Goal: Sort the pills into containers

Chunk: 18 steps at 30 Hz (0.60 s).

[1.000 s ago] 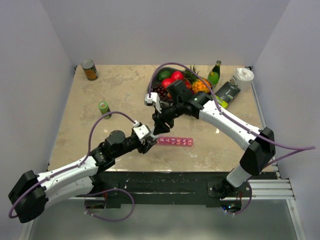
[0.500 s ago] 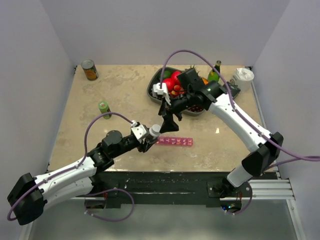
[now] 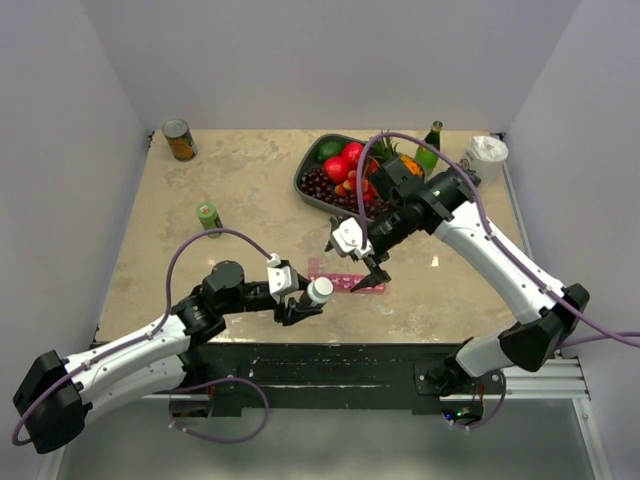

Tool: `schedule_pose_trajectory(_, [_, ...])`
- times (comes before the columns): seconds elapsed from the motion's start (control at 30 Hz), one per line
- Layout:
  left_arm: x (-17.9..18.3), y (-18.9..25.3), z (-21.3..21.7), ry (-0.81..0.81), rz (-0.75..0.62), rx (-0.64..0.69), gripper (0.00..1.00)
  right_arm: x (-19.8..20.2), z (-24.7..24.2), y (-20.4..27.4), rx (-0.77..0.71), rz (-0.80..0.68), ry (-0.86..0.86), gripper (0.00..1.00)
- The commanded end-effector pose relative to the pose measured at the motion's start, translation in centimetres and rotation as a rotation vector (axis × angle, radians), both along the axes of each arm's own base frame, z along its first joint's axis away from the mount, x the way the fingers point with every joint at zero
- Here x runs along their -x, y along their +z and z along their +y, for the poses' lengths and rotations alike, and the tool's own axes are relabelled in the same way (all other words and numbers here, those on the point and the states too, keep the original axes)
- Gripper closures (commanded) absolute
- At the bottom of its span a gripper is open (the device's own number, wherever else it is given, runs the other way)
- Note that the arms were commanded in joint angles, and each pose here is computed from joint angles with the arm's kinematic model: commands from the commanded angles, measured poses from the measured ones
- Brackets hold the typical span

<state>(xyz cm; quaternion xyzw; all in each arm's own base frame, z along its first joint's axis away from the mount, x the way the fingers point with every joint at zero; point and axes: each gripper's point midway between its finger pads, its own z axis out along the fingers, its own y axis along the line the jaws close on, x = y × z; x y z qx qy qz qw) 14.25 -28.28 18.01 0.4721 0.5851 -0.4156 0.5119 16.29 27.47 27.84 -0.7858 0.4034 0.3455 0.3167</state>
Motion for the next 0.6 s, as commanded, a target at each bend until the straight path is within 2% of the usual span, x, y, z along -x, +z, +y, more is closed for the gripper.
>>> schedule_pose_trajectory(0.0, [1.8, 3.1, -1.3, -0.131, -0.005, 0.096, 1.00, 3.8, -0.8, -2.1, 0.042, 0.036, 0.181, 0.01])
schedule_pose_trajectory(0.47, [2.4, 2.7, -2.1, -0.193, 0.031, 0.096, 1.00, 5.3, 0.4, -3.4, 0.088, 0.068, 0.246, 0.05])
schedule_pose_trajectory(0.57, [2.4, 2.8, -2.1, -0.193, 0.030, 0.097, 1.00, 5.8, 0.6, -3.9, 0.110, 0.094, 0.250, 0.12])
